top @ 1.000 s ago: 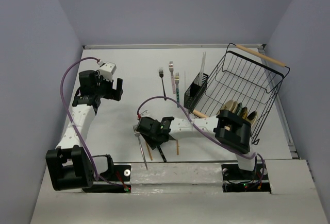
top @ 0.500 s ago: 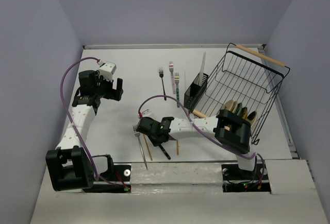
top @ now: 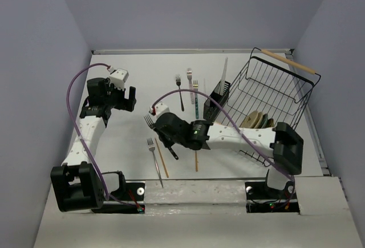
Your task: Sort the eating utensils into containers
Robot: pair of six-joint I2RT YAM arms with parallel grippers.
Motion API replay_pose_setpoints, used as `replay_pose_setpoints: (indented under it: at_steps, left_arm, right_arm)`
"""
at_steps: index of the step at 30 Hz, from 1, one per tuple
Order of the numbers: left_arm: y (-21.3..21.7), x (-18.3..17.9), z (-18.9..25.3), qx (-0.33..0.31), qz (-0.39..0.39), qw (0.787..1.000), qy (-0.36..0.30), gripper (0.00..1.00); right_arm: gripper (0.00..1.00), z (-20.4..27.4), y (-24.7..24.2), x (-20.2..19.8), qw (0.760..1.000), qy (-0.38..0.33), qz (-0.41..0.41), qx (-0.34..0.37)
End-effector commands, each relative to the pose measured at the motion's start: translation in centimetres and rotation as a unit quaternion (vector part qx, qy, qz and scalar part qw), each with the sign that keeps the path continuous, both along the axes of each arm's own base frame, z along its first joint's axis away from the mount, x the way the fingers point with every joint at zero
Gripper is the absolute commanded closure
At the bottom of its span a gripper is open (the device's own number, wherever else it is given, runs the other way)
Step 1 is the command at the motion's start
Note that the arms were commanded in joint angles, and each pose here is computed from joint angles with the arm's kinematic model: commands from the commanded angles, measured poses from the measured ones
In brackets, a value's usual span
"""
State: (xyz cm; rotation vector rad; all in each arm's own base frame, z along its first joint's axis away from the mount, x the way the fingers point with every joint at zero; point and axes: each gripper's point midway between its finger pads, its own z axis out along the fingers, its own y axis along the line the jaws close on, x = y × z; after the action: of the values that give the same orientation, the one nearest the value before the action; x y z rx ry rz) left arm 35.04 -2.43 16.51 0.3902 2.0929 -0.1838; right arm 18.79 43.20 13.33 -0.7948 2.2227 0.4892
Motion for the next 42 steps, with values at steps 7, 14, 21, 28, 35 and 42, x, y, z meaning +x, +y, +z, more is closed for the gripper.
replay_pose_setpoints:
  at_steps: [7,14,21,28,35,42]
  left_arm:
    - [0.0,0.3,1.9,0.001,-0.004,0.999,-0.041,0.01]
    - [-0.2,0.2,1.5,-0.004,-0.011,0.999,-0.036,0.01]
    - [-0.3,0.3,1.1,-0.005,-0.015,0.999,-0.030,0.01]
    - [-0.5,0.4,1.0,-0.007,-0.019,0.999,-0.029,0.01]
    - [-0.4,0.3,1.0,-0.004,-0.019,0.999,-0.029,0.01]
    - [-0.5,0.4,0.8,-0.006,-0.020,0.999,-0.027,0.01]
  right_arm:
    - [1.00,27.1,-10.3,10.0,0.871,-0.327,-0.158,0.332]
    - [1.00,27.8,-15.8,13.6,0.845,-0.454,-0.087,0.269]
    - [1.00,25.7,-18.9,16.1,0.853,-0.460,0.003,0.247]
    - [1.00,21.1,-18.3,16.5,0.869,-0.413,0.056,0.265]
    - [1.00,18.8,-17.4,15.5,0.873,-0.387,0.082,0.287]
    - [1.00,15.7,-18.2,14.9,0.886,-0.370,0.070,0.270]
